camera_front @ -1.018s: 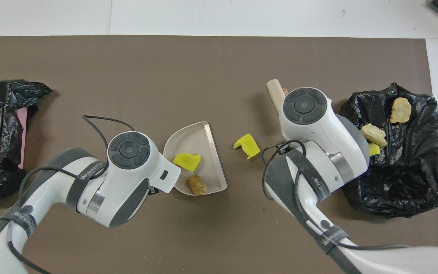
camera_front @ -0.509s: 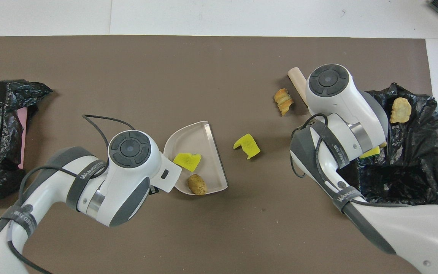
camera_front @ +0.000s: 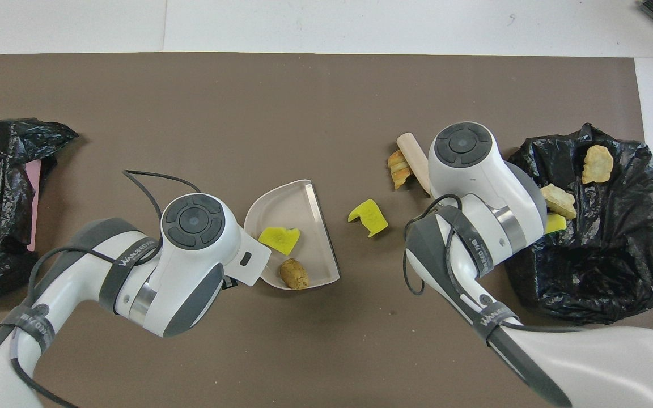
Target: Sweep and dump trash in bin
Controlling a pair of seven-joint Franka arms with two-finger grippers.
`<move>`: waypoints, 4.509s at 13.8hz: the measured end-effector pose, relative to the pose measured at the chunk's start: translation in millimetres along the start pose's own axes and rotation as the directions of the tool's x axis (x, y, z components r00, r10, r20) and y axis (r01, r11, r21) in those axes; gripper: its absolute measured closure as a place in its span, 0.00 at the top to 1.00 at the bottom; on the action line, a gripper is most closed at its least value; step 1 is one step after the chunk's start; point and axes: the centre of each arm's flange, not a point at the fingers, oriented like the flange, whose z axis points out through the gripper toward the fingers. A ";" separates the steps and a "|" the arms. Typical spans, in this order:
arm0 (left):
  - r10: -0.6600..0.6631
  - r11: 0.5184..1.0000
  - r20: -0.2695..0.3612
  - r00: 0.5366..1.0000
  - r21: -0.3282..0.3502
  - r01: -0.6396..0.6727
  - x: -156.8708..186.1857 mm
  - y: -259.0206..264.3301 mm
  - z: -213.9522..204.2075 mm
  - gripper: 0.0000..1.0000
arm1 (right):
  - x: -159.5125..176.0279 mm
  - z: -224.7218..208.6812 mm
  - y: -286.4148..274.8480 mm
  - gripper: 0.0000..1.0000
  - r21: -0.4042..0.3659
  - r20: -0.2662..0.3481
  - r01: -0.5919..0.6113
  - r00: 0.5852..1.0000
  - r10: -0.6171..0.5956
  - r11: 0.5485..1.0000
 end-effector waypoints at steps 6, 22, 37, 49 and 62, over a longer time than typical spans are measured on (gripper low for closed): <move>-0.001 1.000 0.001 1.000 -0.001 0.001 -0.2 -0.3 0.7 0.32 | -27.2 -13.0 -92.4 0.26 0.167 0.027 -0.038 0.999 0.034 0.985; -0.002 1.000 0.005 1.000 -0.004 0.002 -1.0 -0.8 1.9 0.32 | -101.7 -106.9 -189.8 0.26 0.280 0.082 -0.160 0.986 0.143 0.947; -0.009 1.000 0.002 1.000 -0.004 0.009 -6.2 -7.0 1.1 0.32 | -218.1 -31.2 -330.6 0.26 0.218 -0.003 -0.346 0.935 0.355 0.912; 0.017 1.000 -0.037 0.999 -0.003 -0.018 -73.6 -98.5 -20.2 0.32 | -202.2 7.7 -359.2 0.26 0.237 0.018 -0.341 0.938 0.347 0.910; 0.064 0.996 -0.104 0.993 -0.048 -0.069 -240.4 -192.0 -140.1 0.32 | -136.7 -95.0 -232.5 0.82 0.364 0.030 -0.492 0.855 0.518 0.791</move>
